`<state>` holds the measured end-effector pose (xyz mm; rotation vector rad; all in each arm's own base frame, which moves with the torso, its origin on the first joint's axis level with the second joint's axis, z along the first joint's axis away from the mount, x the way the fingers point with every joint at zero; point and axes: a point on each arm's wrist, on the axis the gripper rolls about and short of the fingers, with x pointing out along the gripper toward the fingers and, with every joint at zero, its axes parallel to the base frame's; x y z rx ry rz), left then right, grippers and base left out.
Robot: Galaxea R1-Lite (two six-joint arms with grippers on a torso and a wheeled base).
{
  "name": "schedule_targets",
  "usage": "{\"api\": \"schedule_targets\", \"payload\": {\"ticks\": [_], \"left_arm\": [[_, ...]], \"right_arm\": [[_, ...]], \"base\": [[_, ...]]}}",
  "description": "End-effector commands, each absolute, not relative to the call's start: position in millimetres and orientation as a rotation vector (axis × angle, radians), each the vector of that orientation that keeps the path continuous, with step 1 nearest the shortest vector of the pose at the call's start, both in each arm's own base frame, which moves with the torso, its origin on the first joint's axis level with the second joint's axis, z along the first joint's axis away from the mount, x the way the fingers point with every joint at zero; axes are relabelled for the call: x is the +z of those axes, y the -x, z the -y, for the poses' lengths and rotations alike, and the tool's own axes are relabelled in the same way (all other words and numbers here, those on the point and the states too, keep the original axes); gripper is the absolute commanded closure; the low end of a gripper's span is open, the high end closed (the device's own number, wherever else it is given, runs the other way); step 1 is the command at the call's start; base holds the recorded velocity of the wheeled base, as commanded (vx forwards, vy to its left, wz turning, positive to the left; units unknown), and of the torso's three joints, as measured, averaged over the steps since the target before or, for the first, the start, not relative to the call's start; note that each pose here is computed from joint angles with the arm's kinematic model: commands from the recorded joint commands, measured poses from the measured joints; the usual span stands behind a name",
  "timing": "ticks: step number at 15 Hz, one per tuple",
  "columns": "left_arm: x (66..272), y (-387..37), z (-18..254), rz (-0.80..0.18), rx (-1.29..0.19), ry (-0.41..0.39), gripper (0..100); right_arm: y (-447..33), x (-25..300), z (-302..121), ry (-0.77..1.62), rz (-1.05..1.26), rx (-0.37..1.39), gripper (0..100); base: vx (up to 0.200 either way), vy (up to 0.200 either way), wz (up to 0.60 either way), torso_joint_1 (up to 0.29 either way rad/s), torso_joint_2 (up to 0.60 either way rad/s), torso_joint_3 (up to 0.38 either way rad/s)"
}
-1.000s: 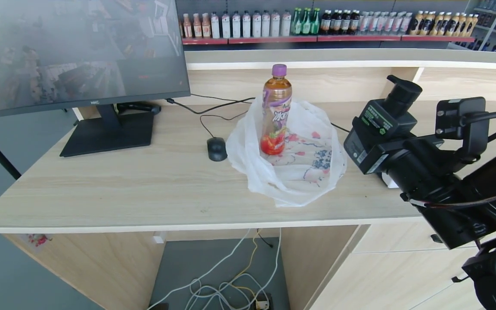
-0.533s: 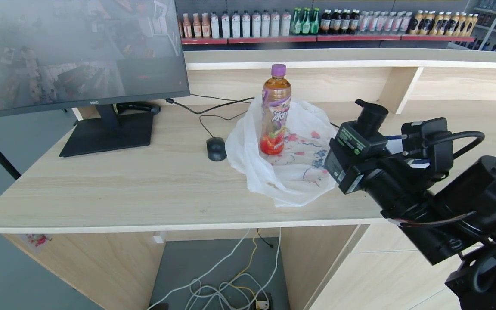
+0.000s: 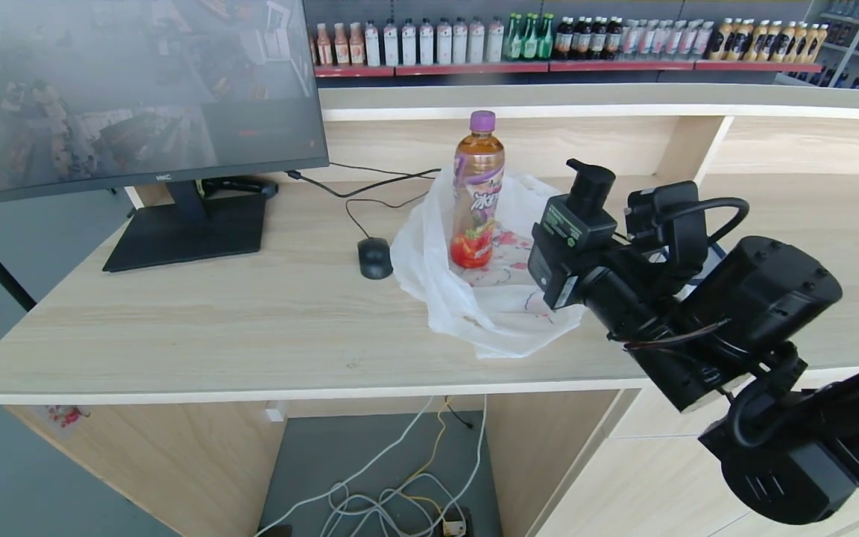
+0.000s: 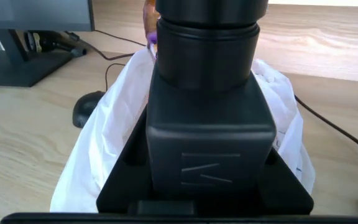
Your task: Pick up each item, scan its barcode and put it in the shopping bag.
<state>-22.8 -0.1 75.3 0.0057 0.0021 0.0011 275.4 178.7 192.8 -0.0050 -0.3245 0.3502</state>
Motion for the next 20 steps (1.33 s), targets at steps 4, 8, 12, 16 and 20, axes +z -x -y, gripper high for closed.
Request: {"api": "schedule_targets", "payload": {"ticks": [4,8,12,16,20], "left_arm": [[75,23,0,-0.002,0.002,-0.006,0],[75,23,0,-0.002,0.002,-0.006,0],[75,23,0,-0.002,0.002,-0.006,0],[75,23,0,-0.002,0.002,-0.006,0],[75,23,0,-0.002,0.002,-0.006,0]], "right_arm": [[-338,182,-182,0.017,0.319,0.270,100],[-365,191,-180,0.022,0.329,0.256,100],[-391,185,-173,0.037,0.308,0.218,100],[-406,169,-171,0.049,0.274,0.204,100],[-414,147,-173,0.063,0.230,0.202,100]], "base": [[0.000,0.000,0.00,0.000,0.00,0.000],[0.000,0.000,0.00,0.000,0.00,0.000],[0.000,0.000,0.00,0.000,0.00,0.000],[0.000,0.000,0.00,0.000,0.00,0.000],[0.000,0.000,0.00,0.000,0.00,0.000]]}}
